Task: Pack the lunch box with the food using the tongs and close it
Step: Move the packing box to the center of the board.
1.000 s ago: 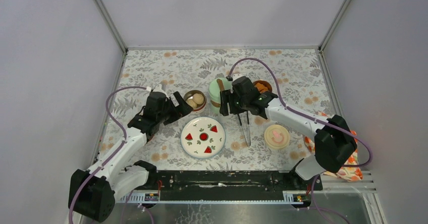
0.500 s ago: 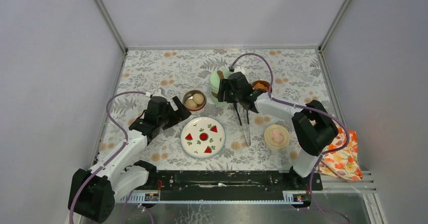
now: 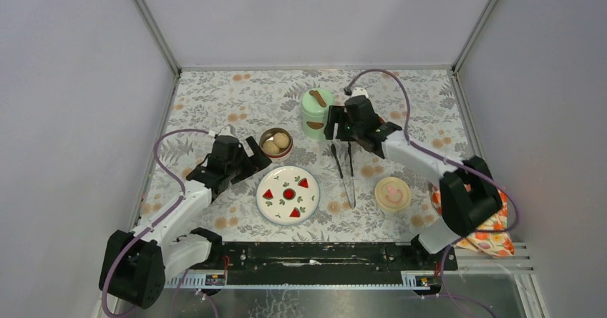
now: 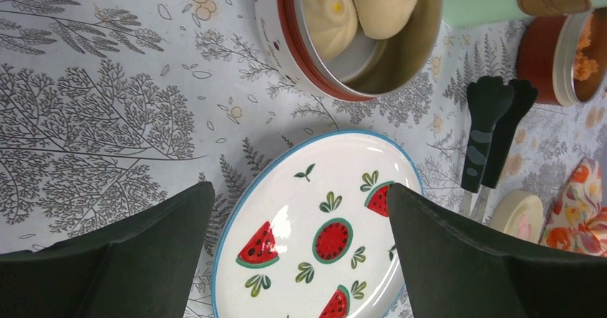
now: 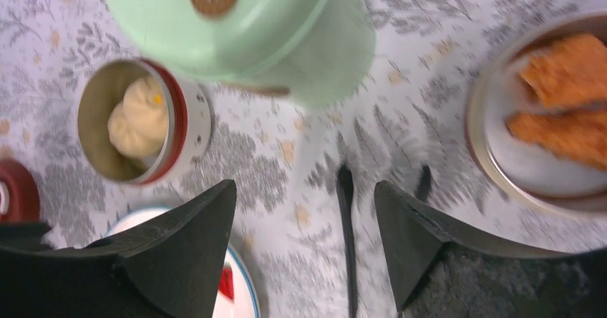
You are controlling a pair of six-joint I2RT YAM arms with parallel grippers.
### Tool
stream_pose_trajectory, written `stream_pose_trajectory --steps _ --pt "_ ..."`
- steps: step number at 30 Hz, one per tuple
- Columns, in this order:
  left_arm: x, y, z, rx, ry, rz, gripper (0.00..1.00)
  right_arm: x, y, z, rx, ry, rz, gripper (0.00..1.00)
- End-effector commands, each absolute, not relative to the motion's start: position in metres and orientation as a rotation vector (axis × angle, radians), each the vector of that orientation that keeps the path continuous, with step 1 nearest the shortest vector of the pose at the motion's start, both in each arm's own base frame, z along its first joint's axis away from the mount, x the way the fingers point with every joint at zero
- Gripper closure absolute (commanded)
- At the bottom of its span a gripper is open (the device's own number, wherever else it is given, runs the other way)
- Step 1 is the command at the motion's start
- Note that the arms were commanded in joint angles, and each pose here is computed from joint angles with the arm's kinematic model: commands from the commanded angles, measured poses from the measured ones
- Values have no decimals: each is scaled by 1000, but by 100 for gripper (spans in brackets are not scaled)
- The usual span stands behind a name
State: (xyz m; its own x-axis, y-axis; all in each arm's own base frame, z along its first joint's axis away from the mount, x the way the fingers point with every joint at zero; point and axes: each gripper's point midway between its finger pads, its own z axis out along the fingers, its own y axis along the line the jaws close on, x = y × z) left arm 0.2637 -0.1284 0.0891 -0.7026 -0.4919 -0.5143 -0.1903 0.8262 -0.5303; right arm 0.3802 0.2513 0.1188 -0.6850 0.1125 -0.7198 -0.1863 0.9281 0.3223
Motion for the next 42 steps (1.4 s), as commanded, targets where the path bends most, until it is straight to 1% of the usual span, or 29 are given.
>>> stream_pose_trajectory --steps 1,4,8,12,17,20,25,28,32,37,38,40,42 --pt "297 -120 108 -520 2229 -545 2 338 212 137 -84 2314 398 20" --pt "314 -114 109 -553 2220 -521 5 315 178 130 -45 2355 300 18" --pt "338 -113 107 -575 2210 -507 12 287 144 127 17 2364 218 15" --pt "356 -115 96 -565 2247 -466 22 263 130 118 41 2391 213 14" --pt "369 -119 82 -546 2296 -450 38 244 125 115 33 2393 251 14" --pt "372 -121 71 -535 2340 -432 42 235 130 121 -23 2382 314 14" --pt "373 -121 54 -522 2395 -398 52 221 157 132 -207 2353 515 14" --pt "374 -122 51 -511 2413 -389 60 213 168 125 -273 2384 587 15" --pt "376 -122 52 -499 2420 -385 74 202 188 115 -334 2396 692 16" --pt "379 -122 61 -476 2414 -358 79 186 219 94 -457 2431 660 17" --pt "380 -123 62 -473 2415 -356 79 184 224 89 -465 2445 662 18" --pt "380 -125 62 -465 2423 -352 73 182 230 83 -464 2454 676 19" --pt "378 -127 62 -454 2430 -356 72 184 232 81 -453 2452 677 19"
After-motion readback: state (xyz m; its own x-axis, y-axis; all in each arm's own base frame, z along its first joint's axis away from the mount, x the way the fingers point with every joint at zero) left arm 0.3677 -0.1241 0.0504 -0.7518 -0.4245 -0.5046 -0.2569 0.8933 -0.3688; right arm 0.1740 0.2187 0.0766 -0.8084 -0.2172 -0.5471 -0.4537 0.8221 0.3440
